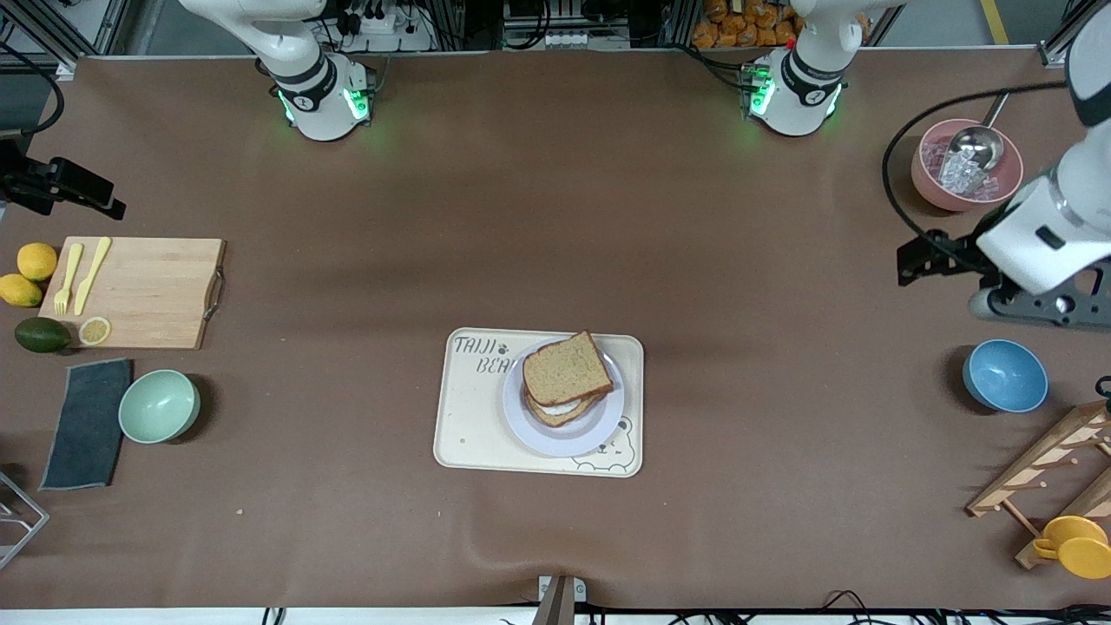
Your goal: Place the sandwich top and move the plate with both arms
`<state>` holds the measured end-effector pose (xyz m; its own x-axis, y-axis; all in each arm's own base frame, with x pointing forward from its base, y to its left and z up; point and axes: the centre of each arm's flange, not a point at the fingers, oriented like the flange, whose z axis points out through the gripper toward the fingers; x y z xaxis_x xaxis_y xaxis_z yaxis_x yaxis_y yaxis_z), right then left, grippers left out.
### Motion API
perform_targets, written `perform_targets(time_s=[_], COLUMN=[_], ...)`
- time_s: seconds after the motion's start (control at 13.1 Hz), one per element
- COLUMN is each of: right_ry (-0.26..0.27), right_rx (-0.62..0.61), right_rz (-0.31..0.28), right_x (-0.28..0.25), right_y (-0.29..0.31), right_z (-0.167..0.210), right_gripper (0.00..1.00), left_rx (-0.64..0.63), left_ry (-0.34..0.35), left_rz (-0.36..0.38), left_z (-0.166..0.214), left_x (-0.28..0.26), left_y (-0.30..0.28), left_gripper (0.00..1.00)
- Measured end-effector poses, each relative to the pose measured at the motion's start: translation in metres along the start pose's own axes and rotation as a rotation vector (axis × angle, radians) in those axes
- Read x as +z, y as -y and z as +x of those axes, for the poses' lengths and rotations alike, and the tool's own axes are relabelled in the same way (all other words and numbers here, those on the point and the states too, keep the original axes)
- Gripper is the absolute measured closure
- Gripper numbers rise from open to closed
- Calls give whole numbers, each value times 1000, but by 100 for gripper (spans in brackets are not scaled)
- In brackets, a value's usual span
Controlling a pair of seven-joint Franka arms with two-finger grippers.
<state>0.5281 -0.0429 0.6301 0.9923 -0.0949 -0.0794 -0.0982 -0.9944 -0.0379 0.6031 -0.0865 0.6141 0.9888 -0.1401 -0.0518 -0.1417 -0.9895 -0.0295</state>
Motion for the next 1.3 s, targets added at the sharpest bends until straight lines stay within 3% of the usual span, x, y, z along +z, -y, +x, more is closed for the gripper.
perform_targets(time_s=[0.46,0.84,1.15,1.3], right_ry=[0,0,0,0], right_rx=[0,-1,-1,-1], right_rz=[0,0,0,0], right_x=[0,0,0,0], right_y=[0,0,0,0], right_z=[0,0,0,0], right_gripper=[0,0,0,0], left_rx=[-112,-124,-150,-162], left_ry=[10,-18,6,3], left_rz=[5,23,11,-28], left_z=[0,-34,-44,-47], left_x=[3,-38,-27,-18], left_y=[31,4,12,17], left_gripper=[0,0,0,0])
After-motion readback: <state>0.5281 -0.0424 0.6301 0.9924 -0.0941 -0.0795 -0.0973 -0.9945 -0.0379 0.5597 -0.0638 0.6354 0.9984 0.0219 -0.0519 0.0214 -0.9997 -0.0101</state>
